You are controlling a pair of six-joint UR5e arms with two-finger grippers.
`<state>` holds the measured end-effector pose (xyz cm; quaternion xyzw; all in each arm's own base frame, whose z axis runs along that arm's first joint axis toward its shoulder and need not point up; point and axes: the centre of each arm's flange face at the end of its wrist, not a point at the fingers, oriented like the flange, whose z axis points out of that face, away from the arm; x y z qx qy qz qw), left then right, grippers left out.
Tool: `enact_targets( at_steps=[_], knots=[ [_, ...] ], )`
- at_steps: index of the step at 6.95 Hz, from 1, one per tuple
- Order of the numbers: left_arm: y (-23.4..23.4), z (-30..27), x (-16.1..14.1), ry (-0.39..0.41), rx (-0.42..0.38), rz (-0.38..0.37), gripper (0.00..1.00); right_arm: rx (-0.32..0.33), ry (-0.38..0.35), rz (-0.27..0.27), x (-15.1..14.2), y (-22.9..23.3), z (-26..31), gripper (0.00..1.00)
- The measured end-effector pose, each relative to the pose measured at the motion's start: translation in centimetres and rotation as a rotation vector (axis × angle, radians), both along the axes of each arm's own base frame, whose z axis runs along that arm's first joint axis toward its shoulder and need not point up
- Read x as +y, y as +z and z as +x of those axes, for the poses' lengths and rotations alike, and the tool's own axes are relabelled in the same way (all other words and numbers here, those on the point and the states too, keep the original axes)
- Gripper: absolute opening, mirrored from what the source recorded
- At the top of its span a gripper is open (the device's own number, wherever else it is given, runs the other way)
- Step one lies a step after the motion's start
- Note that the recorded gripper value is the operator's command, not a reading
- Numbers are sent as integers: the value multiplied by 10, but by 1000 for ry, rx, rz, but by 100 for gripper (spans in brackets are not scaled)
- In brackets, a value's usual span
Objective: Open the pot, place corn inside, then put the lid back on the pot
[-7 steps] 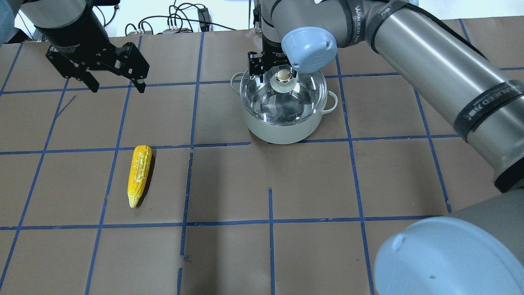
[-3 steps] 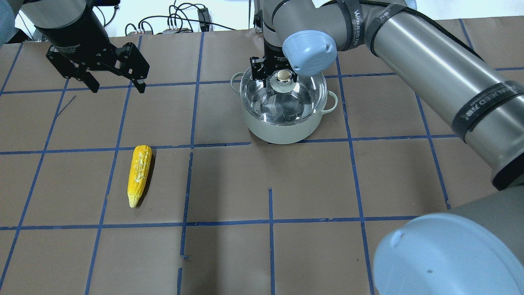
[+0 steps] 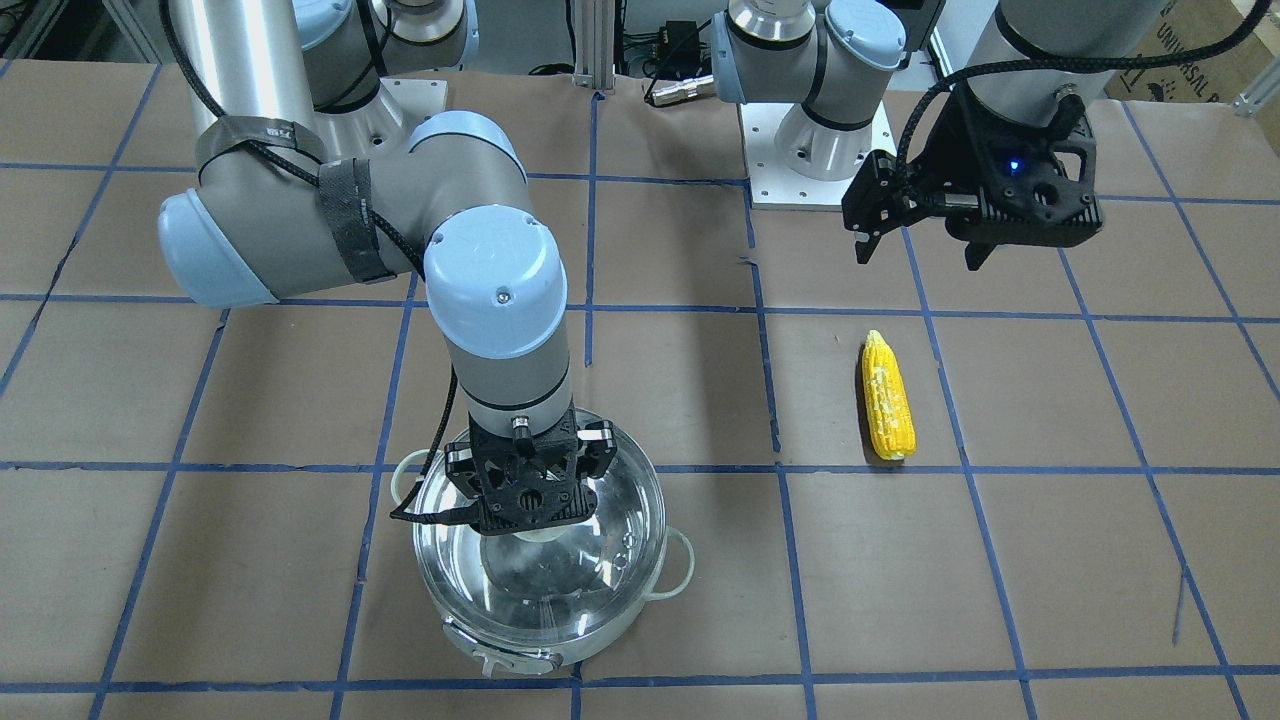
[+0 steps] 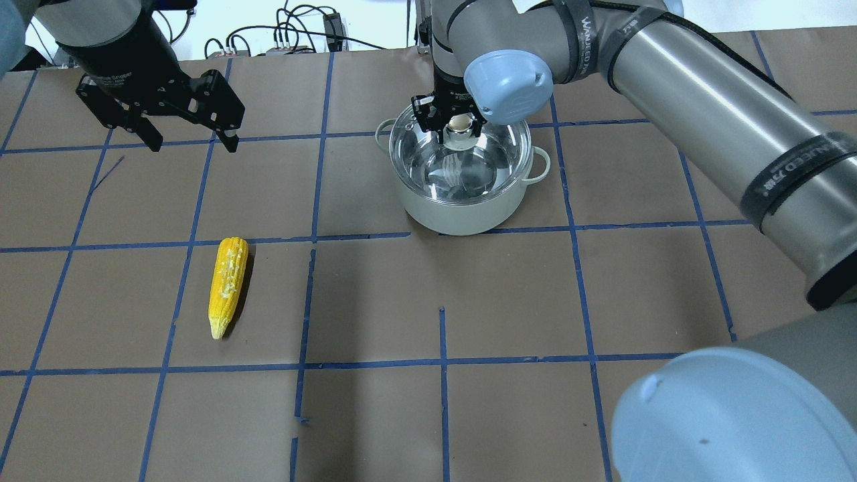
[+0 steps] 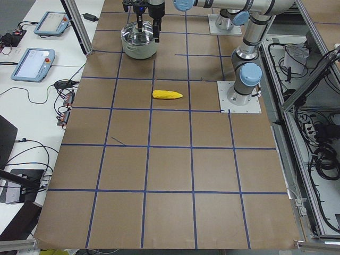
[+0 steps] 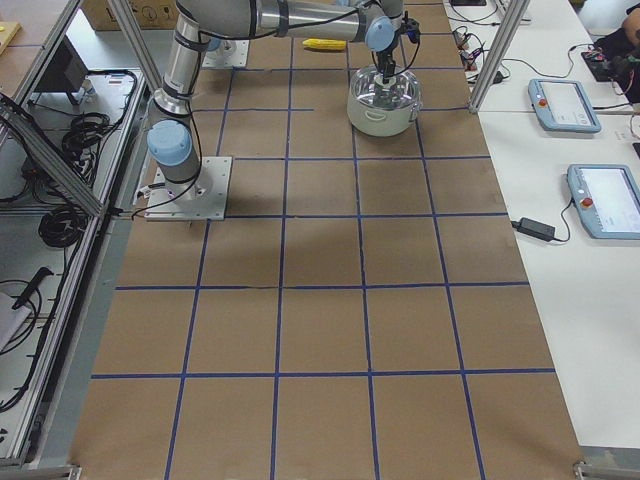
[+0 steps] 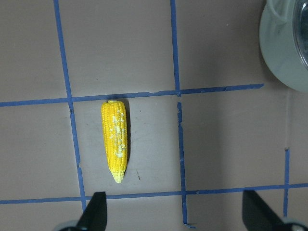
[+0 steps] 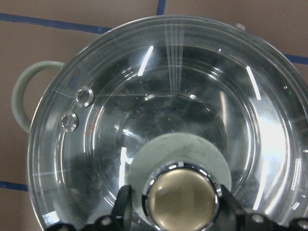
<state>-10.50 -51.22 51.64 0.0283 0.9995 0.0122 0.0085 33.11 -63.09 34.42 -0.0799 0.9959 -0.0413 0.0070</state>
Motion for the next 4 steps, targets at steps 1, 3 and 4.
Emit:
enact_targets(
  at_steps=[1, 3, 4],
  knots=[
    [0, 0, 0, 0, 0, 0, 100, 0, 1, 0, 0, 0, 0, 28],
    [0, 0, 0, 0, 0, 0, 100, 0, 3, 2, 0, -1, -1, 76],
    [1, 0, 1, 0, 0, -1, 100, -1, 5, 2, -1, 0, -2, 77]
  ],
)
